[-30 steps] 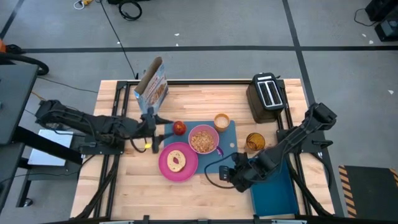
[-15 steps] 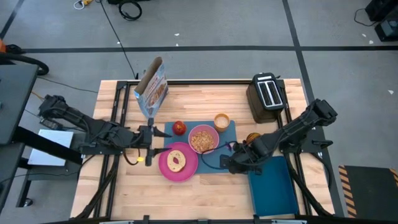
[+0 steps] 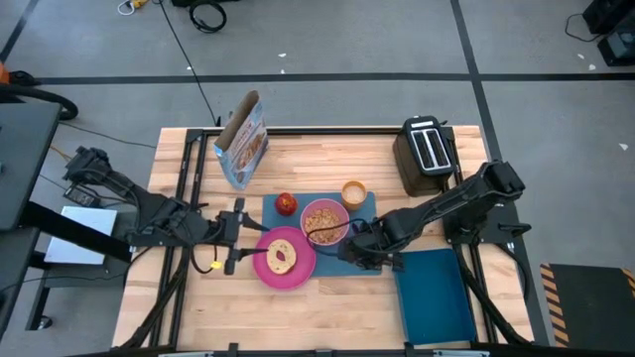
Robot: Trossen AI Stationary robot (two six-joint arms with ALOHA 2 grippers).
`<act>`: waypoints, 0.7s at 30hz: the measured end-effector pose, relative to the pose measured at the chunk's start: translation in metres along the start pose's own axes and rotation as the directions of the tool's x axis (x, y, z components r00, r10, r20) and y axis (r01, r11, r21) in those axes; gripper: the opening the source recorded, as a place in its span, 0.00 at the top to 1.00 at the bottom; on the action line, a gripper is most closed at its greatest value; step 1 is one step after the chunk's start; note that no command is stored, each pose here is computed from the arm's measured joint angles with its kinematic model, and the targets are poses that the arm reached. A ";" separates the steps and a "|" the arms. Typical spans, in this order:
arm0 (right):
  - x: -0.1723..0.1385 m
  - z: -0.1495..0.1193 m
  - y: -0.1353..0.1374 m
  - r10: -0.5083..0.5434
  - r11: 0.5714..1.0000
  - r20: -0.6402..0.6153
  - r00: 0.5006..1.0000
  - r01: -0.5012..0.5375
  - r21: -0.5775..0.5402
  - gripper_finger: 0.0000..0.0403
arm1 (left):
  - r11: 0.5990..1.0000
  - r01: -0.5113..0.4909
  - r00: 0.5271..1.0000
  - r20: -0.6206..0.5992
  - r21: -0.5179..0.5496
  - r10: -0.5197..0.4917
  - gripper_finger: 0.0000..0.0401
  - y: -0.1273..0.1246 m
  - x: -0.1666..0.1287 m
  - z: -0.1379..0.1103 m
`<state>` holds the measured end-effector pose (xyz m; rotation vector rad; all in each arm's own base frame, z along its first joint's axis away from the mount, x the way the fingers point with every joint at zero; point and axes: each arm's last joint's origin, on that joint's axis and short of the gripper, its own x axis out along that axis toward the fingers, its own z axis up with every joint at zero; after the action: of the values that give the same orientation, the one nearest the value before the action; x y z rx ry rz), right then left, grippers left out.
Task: Arrange a breakfast setting
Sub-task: Put the purple spoon on the blue placemat to the left of the pink bowl
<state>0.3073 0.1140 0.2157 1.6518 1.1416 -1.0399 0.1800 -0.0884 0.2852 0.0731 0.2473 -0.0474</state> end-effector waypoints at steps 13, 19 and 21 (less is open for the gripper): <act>0.023 0.018 0.015 -0.024 1.000 0.027 0.999 0.024 0.021 0.97 | 0.998 0.050 0.999 -0.017 0.027 -0.050 0.42 -0.009 -0.004 -0.003; 0.031 0.023 0.017 -0.053 0.998 0.027 0.998 0.052 0.034 0.95 | 0.997 0.066 0.997 -0.028 0.036 -0.065 0.42 -0.012 -0.006 -0.004; 0.034 0.023 0.017 -0.058 0.997 0.027 0.998 0.057 0.043 0.93 | 0.997 0.069 0.997 -0.030 0.036 -0.068 0.42 -0.013 -0.006 -0.004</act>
<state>0.3278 0.0970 0.1803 1.6407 1.1620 -1.1278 0.1722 -0.1007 0.2818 0.1026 0.2775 -0.1190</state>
